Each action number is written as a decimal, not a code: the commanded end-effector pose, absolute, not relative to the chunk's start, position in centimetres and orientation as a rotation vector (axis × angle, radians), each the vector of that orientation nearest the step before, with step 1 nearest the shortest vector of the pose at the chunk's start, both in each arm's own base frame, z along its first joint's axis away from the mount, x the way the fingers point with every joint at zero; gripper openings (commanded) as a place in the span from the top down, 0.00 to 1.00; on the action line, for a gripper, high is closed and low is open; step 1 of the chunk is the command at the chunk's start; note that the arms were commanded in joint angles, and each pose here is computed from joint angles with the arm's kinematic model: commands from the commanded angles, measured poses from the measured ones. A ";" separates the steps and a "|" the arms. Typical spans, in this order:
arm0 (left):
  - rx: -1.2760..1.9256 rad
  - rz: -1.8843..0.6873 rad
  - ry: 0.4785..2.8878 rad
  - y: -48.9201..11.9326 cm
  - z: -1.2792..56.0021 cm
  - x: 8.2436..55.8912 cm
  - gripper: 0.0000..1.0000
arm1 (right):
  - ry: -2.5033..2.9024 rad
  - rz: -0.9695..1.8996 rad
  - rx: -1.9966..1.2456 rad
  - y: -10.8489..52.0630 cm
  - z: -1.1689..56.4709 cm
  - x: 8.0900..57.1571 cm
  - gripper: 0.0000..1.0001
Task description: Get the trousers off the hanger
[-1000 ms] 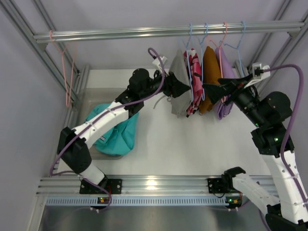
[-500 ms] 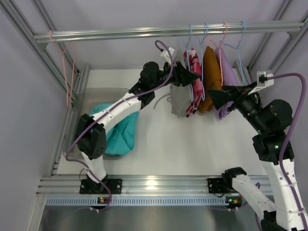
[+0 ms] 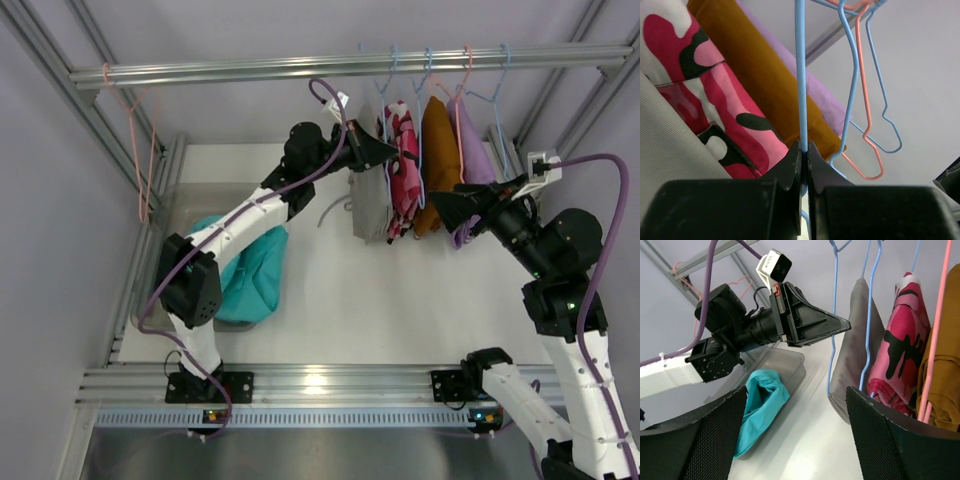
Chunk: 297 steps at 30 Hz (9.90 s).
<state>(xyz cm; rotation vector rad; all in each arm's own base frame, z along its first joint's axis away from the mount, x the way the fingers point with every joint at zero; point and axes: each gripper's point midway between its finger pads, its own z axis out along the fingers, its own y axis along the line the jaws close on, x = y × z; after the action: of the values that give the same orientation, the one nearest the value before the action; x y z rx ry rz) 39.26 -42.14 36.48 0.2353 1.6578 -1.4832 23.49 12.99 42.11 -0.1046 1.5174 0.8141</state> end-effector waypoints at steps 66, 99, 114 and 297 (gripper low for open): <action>0.359 -1.331 1.590 -30.2 42.0 22.6 0.18 | 1.402 1.638 -0.342 29.8 48.6 22.4 1.00; 1.170 -0.841 1.212 -28.0 32.0 15.7 0.01 | 1.283 1.608 -0.323 27.7 54.8 21.9 1.00; 1.018 -0.748 1.312 -30.5 31.9 19.6 0.18 | 1.284 1.615 -0.320 28.0 54.8 22.2 1.00; 0.235 -0.426 1.992 -12.3 34.0 24.5 1.00 | 1.772 1.381 -0.136 35.8 41.0 24.8 0.00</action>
<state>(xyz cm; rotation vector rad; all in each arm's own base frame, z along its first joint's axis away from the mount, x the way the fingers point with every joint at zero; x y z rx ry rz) 25.11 -13.21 33.54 0.3339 1.9840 -0.3727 26.35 37.30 35.91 -0.0226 1.9668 1.3548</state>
